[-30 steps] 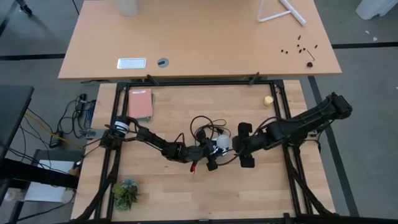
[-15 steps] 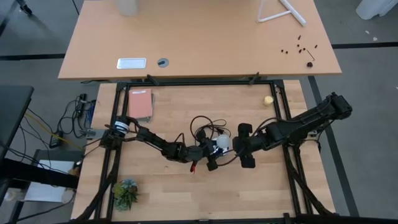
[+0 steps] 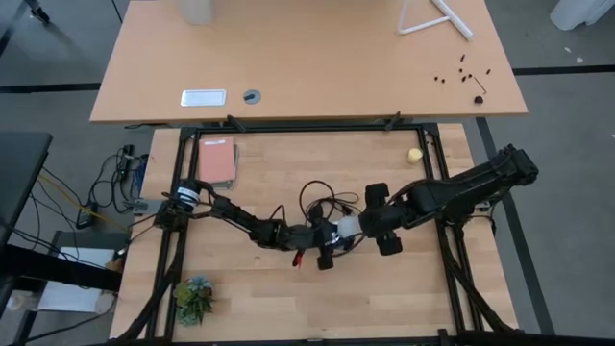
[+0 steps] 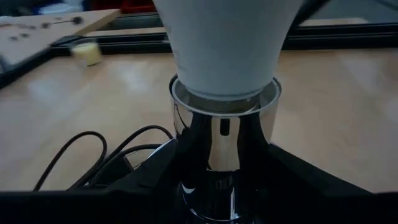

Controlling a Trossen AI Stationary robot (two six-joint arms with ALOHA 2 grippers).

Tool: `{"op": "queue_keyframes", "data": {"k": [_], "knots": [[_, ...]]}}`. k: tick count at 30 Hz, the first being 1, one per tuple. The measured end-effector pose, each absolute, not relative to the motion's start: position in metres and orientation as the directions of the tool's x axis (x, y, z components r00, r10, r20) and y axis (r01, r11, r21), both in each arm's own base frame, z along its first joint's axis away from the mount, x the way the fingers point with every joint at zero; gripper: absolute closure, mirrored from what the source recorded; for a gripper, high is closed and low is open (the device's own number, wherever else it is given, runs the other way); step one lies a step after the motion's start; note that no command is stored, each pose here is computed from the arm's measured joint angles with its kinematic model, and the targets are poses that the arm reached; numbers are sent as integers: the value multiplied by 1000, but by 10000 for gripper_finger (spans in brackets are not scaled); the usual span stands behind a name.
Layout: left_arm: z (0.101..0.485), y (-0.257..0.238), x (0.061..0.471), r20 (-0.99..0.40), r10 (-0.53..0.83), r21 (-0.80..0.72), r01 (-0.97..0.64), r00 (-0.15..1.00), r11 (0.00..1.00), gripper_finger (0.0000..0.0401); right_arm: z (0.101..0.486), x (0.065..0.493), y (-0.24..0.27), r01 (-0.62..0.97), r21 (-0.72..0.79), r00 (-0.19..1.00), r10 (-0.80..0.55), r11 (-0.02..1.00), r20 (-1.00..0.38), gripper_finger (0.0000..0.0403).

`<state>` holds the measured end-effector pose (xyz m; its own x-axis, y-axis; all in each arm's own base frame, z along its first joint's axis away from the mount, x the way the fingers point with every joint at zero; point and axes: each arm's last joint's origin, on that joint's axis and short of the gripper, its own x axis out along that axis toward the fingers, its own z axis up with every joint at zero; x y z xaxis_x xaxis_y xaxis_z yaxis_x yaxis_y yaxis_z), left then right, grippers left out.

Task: Screw lightbulb
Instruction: Insert the lightbulb into the lamp

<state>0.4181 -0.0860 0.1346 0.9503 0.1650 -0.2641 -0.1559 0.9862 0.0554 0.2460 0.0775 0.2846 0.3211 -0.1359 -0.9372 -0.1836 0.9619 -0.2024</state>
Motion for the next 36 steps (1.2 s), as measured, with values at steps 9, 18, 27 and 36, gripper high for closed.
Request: {"op": "queue_keyframes", "data": {"k": [9,18,27,36], "knots": [[133,-80,421,-293,-32,-7,31,955,999,206,290,277,87,-382,-238,232,-157,893,-960,51],[134,-83,421,-287,-173,0,181,942,984,206,294,283,93,-503,-205,270,-73,840,-960,50],[135,-85,421,-273,-244,-18,248,930,968,206,296,287,105,-512,-218,346,-33,831,-938,50],[139,-80,422,-236,-294,-39,294,926,955,206,292,291,111,-525,-213,349,-19,824,-937,50]]}}
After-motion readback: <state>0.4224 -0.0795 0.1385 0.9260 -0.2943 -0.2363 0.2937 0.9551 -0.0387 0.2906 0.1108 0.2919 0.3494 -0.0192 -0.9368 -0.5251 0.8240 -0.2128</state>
